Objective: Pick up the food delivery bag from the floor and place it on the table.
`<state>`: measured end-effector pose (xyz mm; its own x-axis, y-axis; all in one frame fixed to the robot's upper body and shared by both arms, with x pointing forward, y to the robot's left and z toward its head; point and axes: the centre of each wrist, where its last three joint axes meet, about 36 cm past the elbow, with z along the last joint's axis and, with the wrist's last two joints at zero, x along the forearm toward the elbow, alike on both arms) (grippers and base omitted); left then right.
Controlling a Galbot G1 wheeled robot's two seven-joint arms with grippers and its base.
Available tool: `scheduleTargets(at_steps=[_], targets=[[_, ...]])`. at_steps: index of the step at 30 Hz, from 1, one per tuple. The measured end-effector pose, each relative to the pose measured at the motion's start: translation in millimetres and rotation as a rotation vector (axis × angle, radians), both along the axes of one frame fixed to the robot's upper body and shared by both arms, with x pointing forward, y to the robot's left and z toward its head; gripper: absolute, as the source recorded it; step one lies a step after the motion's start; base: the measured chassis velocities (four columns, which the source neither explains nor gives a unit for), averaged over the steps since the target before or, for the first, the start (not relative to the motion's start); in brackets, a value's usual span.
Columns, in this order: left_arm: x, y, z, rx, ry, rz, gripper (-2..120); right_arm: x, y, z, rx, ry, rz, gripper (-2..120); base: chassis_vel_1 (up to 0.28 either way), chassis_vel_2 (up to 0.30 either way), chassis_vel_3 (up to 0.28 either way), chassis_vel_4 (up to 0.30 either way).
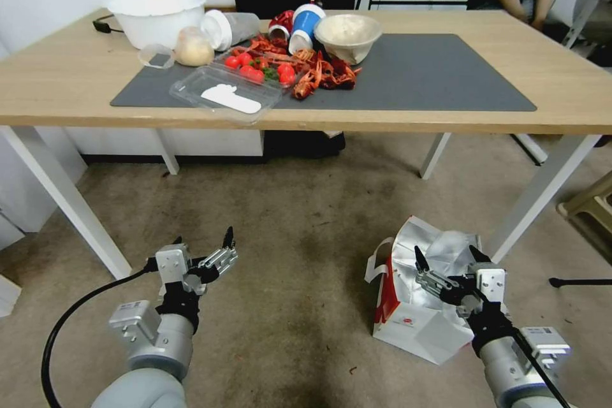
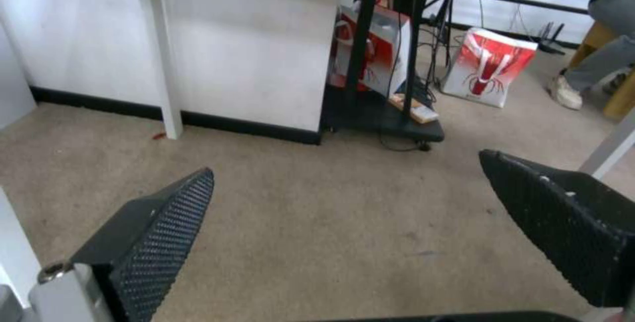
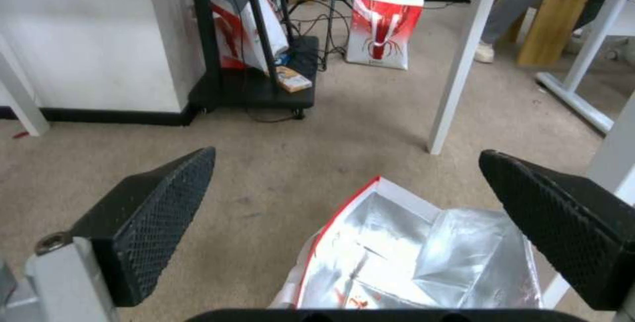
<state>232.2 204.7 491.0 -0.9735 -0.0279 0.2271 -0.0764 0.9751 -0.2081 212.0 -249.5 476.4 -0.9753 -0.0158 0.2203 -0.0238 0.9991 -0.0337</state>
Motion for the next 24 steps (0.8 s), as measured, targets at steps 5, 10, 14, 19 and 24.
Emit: scheduleTargets(at_steps=[5, 10, 14, 19, 24], targets=[[-0.1, 0.8, 0.2, 0.005, -0.003, -0.001, 100, -0.1, 0.2, -0.1, 0.001, 0.000, -0.001, 100, 0.000, 0.000, 0.000, 0.000], [-0.3, 1.4, 0.4, 0.008, -0.005, -0.001, 100, 0.1, 0.8, -0.1, -0.001, 0.000, -0.001, 100, 0.000, 0.000, 0.000, 0.000], [-0.7, 1.2, 0.6, 0.007, -0.005, -0.001, 100, 0.3, 0.0, 0.7, -0.007, -0.002, 0.002, 100, 0.000, 0.000, 0.000, 0.000], [-0.7, 1.0, 1.1, 0.006, -0.008, 0.000, 100, 0.4, -0.6, 1.5, -0.010, -0.004, 0.003, 100, 0.000, 0.000, 0.000, 0.000], [-0.9, 0.6, 1.1, 0.003, -0.009, 0.001, 100, 0.4, -0.6, 1.6, -0.011, -0.005, 0.004, 100, 0.000, 0.000, 0.000, 0.000]])
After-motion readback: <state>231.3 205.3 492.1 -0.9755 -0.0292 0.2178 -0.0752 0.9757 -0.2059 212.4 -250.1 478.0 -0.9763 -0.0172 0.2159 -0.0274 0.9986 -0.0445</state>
